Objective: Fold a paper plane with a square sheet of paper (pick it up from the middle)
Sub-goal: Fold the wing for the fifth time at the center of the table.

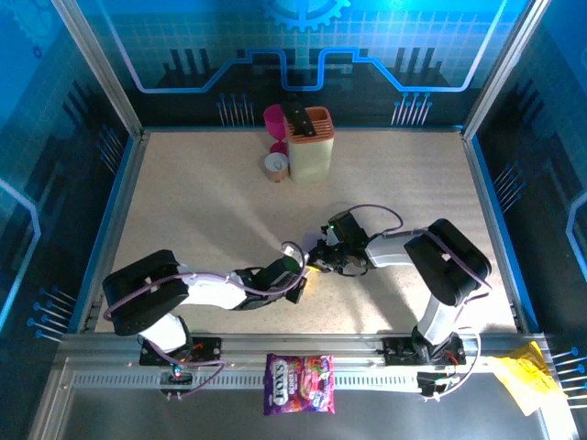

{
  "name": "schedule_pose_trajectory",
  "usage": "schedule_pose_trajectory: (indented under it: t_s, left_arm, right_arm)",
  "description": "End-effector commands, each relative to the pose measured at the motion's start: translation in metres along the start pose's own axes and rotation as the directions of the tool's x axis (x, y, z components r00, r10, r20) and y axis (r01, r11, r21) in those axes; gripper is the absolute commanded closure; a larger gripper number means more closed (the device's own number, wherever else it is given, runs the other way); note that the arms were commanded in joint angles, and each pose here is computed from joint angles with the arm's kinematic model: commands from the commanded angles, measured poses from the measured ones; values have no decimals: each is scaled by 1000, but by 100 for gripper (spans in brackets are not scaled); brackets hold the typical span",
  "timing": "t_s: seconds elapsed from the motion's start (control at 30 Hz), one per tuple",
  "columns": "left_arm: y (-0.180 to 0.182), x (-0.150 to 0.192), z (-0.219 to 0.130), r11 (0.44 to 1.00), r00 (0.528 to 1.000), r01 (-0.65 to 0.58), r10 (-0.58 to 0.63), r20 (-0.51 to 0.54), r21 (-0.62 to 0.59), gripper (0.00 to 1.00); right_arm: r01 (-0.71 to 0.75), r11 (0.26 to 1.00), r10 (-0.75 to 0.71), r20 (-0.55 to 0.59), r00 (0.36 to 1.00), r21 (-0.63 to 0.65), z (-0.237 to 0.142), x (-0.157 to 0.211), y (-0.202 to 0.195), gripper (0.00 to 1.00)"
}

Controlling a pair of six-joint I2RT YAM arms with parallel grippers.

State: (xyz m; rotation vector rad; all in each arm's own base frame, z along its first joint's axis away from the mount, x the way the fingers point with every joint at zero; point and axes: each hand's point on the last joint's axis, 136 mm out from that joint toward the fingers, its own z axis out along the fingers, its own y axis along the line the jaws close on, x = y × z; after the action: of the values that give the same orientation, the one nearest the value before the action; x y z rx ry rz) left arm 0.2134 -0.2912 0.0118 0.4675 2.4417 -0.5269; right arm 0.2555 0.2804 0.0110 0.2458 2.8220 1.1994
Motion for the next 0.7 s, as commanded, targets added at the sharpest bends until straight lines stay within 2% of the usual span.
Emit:
schedule_pose_trajectory:
  t_s: [0.0, 0.27, 0.67]
  left_arm:
    - [36, 74, 6, 991, 969, -8, -24, -245, -131, 100]
    - [39, 89, 10, 989, 955, -1, -42, -292, -145, 100]
    - [41, 102, 12, 988, 944, 7, -57, -324, -154, 100]
  right_arm:
    - [-59, 994, 58, 21, 998, 96, -4, -9, -42, 100]
    - [-82, 993, 77, 58, 995, 82, -19, -28, -48, 99]
    - [-130, 987, 117, 123, 985, 98, -45, -63, -70, 92]
